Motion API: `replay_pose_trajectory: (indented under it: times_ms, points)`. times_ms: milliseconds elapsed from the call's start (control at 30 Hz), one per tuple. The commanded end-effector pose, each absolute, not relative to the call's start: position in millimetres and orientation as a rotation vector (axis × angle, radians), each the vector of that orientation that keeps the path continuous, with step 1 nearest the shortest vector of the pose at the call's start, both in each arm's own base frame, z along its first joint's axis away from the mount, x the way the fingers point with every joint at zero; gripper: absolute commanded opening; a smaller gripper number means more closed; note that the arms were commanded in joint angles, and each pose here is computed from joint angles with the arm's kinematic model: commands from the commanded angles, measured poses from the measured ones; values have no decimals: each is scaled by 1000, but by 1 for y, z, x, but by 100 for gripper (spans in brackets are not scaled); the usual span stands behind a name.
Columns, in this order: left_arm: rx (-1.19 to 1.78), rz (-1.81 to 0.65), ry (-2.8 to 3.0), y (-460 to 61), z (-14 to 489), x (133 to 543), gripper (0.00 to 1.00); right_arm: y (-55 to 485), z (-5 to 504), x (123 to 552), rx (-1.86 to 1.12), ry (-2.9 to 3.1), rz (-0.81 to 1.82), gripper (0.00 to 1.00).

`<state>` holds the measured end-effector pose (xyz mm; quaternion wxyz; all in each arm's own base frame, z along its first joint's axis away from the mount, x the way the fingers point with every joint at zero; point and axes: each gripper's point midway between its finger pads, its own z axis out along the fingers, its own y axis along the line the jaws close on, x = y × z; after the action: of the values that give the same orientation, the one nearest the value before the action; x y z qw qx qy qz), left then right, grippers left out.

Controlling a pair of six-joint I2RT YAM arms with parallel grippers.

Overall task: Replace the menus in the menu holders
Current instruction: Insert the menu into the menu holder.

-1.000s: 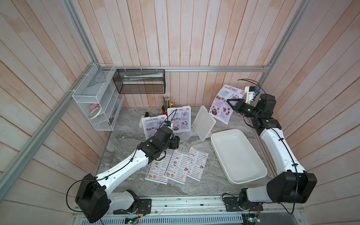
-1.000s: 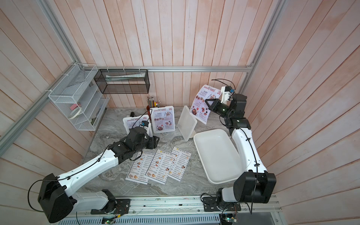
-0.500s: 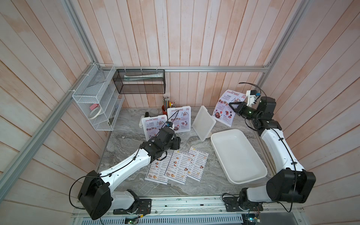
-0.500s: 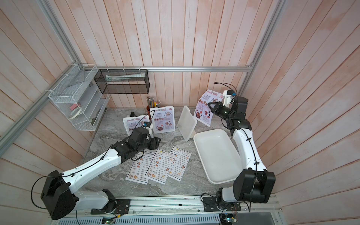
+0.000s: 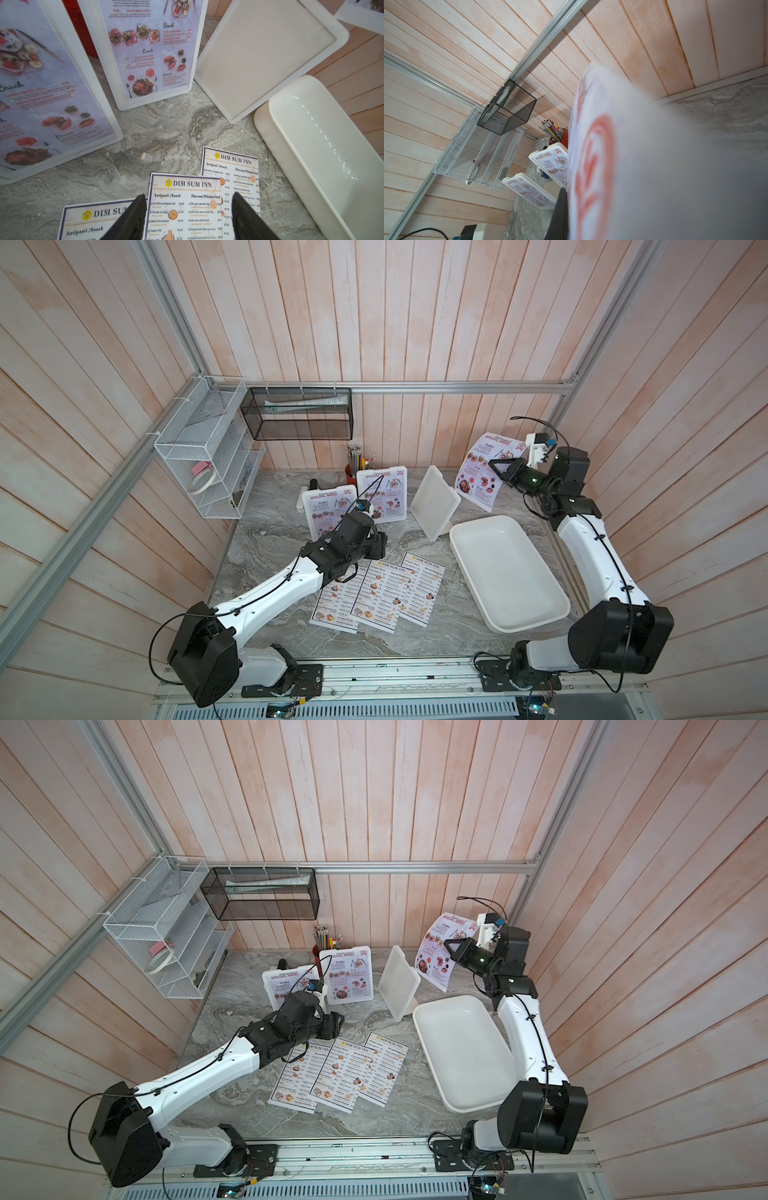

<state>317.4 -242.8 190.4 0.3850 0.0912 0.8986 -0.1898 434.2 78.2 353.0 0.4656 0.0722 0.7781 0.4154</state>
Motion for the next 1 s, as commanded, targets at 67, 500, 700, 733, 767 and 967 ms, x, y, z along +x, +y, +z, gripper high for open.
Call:
replay_pose_trajectory:
  times_ms: [67, 500, 700, 733, 767, 967]
  points:
    - [230, -511, 2254, -250, 205, 322, 67, 80, 365, 428, 131, 1878, 1032, 0]
    - [233, -513, 2251, -251, 206, 322, 67, 81, 382, 424, 109, 1844, 1032, 0]
    - [237, -514, 2252, -253, 206, 323, 67, 82, 382, 423, 108, 1844, 1040, 0]
    - [236, -513, 2253, -253, 205, 323, 67, 82, 383, 422, 106, 1839, 1040, 0]
    - [236, -514, 2254, -253, 205, 323, 67, 82, 385, 422, 104, 1836, 1039, 0]
    - [240, -518, 2251, -256, 206, 325, 67, 82, 389, 421, 99, 1828, 1043, 0]
